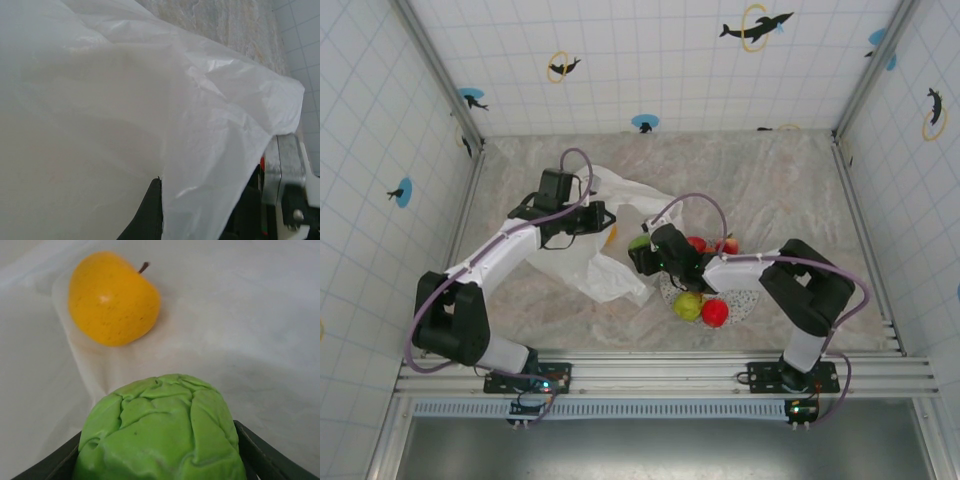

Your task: Place the fruits into the plastic bag

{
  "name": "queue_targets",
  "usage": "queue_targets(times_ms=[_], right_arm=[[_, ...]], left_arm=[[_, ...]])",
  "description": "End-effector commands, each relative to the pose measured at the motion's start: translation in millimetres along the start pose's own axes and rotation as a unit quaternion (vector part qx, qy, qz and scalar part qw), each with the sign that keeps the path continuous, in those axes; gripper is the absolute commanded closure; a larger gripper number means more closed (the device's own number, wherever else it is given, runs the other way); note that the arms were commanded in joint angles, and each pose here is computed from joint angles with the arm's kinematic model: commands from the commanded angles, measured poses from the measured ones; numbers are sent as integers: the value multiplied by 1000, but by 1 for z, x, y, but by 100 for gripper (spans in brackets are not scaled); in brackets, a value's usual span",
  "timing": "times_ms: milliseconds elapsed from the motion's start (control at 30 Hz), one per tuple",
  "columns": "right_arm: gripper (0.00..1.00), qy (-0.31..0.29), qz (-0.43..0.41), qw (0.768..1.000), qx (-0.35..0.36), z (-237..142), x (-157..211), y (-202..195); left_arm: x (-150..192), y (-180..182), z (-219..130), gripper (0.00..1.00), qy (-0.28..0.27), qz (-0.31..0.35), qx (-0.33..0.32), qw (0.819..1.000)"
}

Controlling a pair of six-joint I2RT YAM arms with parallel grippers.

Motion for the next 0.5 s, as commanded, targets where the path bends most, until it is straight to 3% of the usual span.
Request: queue_targets(times_ms=[0,167,467], right_arm=[[45,-38,108,993,15,13,-15,1],[44,-43,195,980,26,34,-19,-1],[39,-95,277,956,33,63,-40,5]], left_arm=[[-1,1,2,100,0,4,15,1000],[0,2,5,100,3,2,19,1000],[1,4,10,100,9,-2,22,1000]])
Point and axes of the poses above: each hand's point on the last joint's axis, 136 mm out from that joint toward the fingers, its own z axis out along the fingers, its own y axis along the line the jaws close on, x = y × z, the point moved 6 cm from there along -z, back along the fingers, and after that the axes turned 10 degrees about z, right-handed, at the moved point
